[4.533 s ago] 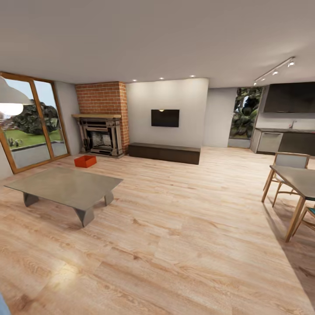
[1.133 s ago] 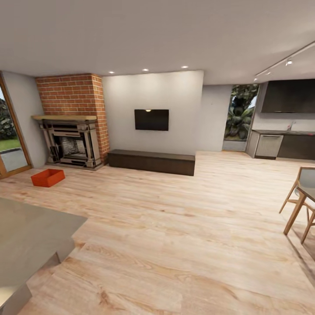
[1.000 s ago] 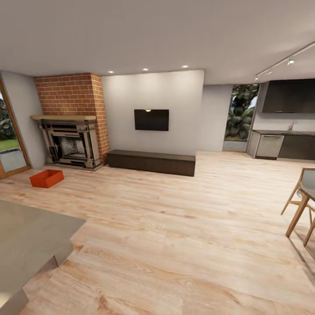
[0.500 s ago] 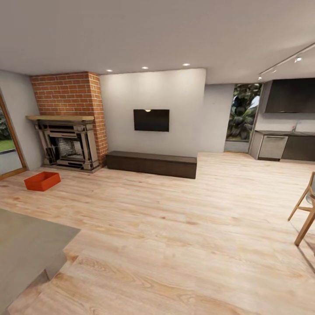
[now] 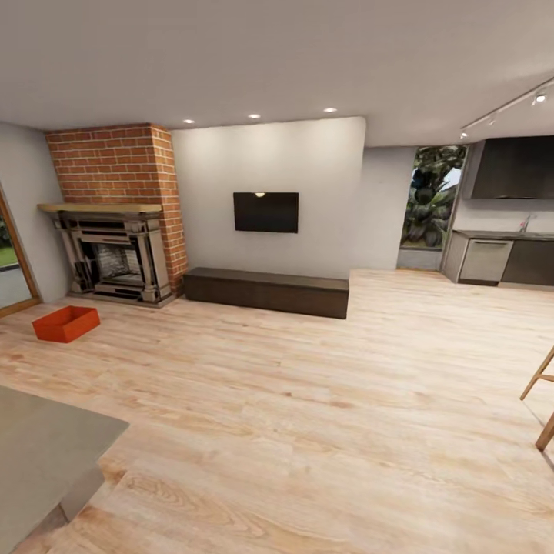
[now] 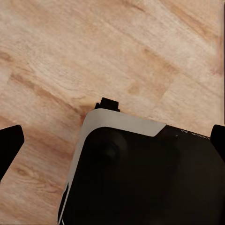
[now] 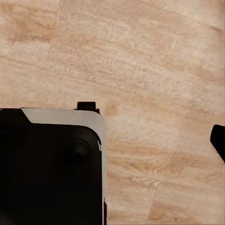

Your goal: Move the two storage containers from the living room to the garage. In the garage, place one container on the floor and stack the other container on top of it (either order is fine).

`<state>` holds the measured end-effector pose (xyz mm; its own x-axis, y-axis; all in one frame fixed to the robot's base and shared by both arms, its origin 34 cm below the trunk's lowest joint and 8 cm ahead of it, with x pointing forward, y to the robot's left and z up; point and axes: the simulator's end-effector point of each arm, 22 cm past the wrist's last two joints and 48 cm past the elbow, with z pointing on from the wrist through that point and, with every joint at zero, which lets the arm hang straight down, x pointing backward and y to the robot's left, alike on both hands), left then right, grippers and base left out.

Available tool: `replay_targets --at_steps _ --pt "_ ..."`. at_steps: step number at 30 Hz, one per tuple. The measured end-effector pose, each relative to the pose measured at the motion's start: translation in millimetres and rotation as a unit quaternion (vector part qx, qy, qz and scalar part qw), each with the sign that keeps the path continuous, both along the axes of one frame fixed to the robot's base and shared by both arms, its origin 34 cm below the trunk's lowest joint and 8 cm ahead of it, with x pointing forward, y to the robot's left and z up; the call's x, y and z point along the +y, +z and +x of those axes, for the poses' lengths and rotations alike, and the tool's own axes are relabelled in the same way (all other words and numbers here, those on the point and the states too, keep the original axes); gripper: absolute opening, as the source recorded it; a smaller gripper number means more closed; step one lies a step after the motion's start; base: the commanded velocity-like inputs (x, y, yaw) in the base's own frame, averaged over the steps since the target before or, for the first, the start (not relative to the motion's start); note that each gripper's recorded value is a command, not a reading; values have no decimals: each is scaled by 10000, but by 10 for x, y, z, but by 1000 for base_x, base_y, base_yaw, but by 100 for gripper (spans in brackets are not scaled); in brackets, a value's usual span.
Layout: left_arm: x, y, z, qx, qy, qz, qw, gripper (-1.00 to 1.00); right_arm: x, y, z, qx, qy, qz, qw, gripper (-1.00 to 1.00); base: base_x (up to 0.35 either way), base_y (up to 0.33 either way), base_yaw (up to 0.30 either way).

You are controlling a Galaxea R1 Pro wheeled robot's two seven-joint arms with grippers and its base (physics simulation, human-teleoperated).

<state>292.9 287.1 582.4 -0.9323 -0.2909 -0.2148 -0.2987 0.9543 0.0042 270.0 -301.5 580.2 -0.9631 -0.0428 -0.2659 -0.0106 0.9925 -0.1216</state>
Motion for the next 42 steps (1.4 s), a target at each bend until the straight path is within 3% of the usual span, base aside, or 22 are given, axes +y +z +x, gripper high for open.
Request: replay_targets --at_steps 42 --pt "0 0 0 0 -3 0 10000 100 -11 2 3 -8 1 -8 10000 100 324 -9 0"
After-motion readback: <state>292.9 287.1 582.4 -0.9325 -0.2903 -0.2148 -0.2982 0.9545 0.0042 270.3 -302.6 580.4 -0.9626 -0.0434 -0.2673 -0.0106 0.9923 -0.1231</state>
